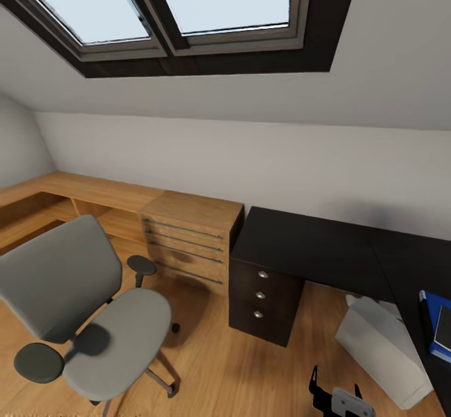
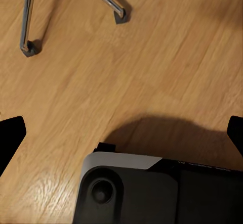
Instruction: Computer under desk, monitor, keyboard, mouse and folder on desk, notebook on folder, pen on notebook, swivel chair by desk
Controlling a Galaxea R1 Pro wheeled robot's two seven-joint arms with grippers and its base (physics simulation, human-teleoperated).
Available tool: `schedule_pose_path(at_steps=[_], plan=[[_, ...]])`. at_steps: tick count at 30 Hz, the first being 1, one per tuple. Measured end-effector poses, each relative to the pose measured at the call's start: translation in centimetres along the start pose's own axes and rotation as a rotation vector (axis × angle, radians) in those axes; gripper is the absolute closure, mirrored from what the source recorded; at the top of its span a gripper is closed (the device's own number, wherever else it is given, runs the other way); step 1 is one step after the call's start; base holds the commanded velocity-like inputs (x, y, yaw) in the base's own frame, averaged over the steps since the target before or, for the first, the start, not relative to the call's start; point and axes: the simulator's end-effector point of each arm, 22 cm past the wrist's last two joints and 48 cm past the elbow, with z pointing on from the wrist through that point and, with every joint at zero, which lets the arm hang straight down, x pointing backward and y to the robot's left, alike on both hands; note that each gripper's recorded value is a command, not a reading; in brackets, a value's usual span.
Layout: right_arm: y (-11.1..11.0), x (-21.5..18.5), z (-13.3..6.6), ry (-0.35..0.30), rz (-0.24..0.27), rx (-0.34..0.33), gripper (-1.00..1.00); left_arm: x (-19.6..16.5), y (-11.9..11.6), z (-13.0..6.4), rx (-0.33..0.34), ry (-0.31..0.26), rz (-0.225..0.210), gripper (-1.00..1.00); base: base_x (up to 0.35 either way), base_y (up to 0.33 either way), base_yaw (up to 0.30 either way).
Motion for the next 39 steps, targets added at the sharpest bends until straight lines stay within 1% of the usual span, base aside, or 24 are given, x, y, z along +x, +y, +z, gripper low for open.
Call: schedule_pose_path(at_steps=[3, 7, 12, 16, 21, 28, 39], plan=[[0.0, 0.2, 0.0, 0.003, -0.003, -0.002, -1.00, 0.0, 0.1, 0.0, -0.001, -0.003, -0.001, -1.00, -0.035, 0.000, 0.156], [0.0, 0.4, 0.0, 0.008, -0.006, -0.003, -1.00, 0.0, 0.1, 0.0, -0.002, -0.006, -0.002, -1.00, -0.216, 0.000, 0.156], [0.0, 0.7, -0.1, 0.014, -0.013, -0.009, -1.00, 0.2, 0.2, 0.0, -0.003, -0.002, -0.002, -1.00, -0.322, 0.000, 0.166], [0.5, 1.2, -0.2, 0.023, -0.022, -0.043, -1.00, 0.4, 0.2, 0.0, -0.005, 0.003, -0.002, -1.00, -0.334, 0.000, 0.203], [0.4, 1.8, -0.5, 0.036, -0.036, -0.053, -1.00, 0.6, 0.3, 0.0, -0.005, 0.008, -0.001, -1.00, -0.334, -0.033, 0.230], [0.6, 2.0, -0.6, 0.038, -0.048, -0.069, -1.00, 0.9, 0.3, 0.0, -0.007, 0.014, -0.001, -1.00, -0.319, -0.051, 0.244], [0.6, 2.4, -0.7, 0.045, -0.053, -0.071, -1.00, 1.3, 0.3, -0.1, -0.007, 0.024, 0.000, -1.00, -0.043, -0.002, 0.253]])
